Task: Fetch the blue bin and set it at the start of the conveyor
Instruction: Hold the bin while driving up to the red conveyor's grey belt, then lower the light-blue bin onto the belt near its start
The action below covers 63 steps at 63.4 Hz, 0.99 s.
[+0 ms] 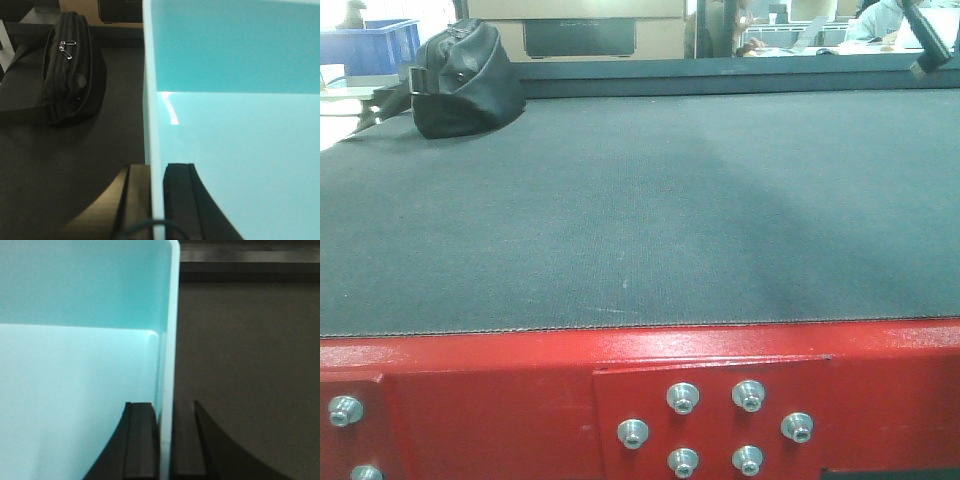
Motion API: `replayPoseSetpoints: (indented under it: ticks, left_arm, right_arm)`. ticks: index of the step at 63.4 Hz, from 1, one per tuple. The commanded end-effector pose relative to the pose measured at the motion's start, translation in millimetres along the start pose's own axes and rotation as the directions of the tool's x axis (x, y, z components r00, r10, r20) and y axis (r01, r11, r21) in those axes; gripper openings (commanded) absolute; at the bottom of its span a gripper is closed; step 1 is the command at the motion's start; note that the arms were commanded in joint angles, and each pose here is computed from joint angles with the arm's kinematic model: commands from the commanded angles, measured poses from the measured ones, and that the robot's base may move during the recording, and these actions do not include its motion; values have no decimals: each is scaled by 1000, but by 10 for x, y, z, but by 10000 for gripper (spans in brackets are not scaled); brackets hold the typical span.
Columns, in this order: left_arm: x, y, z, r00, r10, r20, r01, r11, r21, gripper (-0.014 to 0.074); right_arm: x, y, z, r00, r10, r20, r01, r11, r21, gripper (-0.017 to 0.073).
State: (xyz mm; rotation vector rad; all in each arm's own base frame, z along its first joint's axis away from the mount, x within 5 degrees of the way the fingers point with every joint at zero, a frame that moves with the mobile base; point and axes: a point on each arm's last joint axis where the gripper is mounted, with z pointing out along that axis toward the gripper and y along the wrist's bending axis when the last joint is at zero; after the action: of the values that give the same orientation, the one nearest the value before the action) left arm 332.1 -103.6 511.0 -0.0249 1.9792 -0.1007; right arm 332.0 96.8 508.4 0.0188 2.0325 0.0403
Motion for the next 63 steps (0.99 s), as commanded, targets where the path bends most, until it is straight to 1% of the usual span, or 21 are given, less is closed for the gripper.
replayPoseSetpoints:
  ticks: [1, 5, 6, 7, 9, 12, 15, 17, 21, 25, 33, 36, 37, 39, 41, 46, 49, 56, 60, 63]
  left_arm:
    - [-41, -21, -97, 999, -35, 24, 35, 999, 4, -111]
    - [-14, -23, -78, 999, -32, 16, 33, 998, -60, -111]
    - [-14, -16, -77, 1000, -23, 20, 25, 997, -79, -111]
    - [2, -31, -74, 1000, -24, 13, 25, 995, -96, -111]
    - [29, -47, -56, 1000, -7, 0, 7, 991, -133, -111]
    - [84, -121, -10, 1000, 12, -27, -16, 989, -145, -111]
    - [131, -188, 39, 998, 24, -50, -31, 990, -141, -111]
    - [156, -228, 62, 998, 21, -61, -29, 991, -130, -111]
    - [214, -285, 130, 996, -6, -90, -4, 994, -110, -111]
    - [277, -339, 203, 992, -26, -123, 18, 997, -70, -111]
    - [475, -354, 420, 985, -2, -171, -10, 998, -66, -111]
    - [596, -381, 511, 980, 5, -199, -15, 999, -49, -111]
    - [628, -387, 542, 979, 1, -203, -9, 999, -40, -111]
    - [722, -380, 619, 975, -3, -224, -5, 999, -33, -111]
    - [796, -384, 682, 972, -15, -236, 12, 1000, -14, -111]
    - [1014, -327, 856, 959, -66, -277, 69, 998, 2, -111]
    - [1167, -289, 950, 949, -78, -305, 83, 996, 5, -111]
    - [1493, -194, 1112, 936, -64, -347, 67, 998, -3, -111]
    - [1665, -166, 1167, 926, -62, -372, 65, 998, -3, -111]
    - [1754, -165, 1196, 925, -62, -374, 70, 998, 7, -111]
  right_arm:
    - [-41, -26, -63, 1000, 4, 26, -4, 1000, 6, -162]
    - [-24, -20, -27, 999, 47, 14, -47, 999, 11, -158]
    - [-20, -17, -13, 999, 53, 11, -53, 999, 12, -158]
    - [-15, -16, -2, 998, 60, 8, -60, 998, 15, -158]
    - [2, -9, 37, 997, 72, -4, -72, 997, 21, -158]
    - [41, 27, 107, 997, 71, -30, -70, 997, 26, -158]
    - [79, 57, 174, 997, 58, -52, -56, 998, 39, -158]
    - [111, 98, 223, 997, 48, -68, -45, 998, 38, -158]
    - [165, 147, 316, 995, 43, -86, -40, 999, 35, -163]
    - [224, 174, 398, 995, 34, -88, -32, 999, 23, -163]
    - [408, 214, 584, 992, 12, -124, -11, 1000, 13, -163]
    - [482, 237, 664, 992, 2, -125, -2, 1000, 0, -163]
    - [526, 250, 706, 992, -2, -128, 1, 1000, -8, -163]
    - [595, 269, 761, 990, 5, -139, -8, 1000, -20, -163]
    - [691, 282, 830, 987, 12, -158, -16, 1000, -24, -163]
    - [907, 315, 985, 984, 37, -176, -46, 998, -42, -163]
    - [1052, 326, 1070, 981, 33, -192, -43, 998, -51, -163]
    - [1380, 355, 1253, 978, 10, -209, -29, 996, -88, -163]
    - [1545, 361, 1329, 974, 16, -228, -39, 995, -96, -163]
    - [1640, 375, 1390, 973, 32, -230, -58, 993, -106, -163]
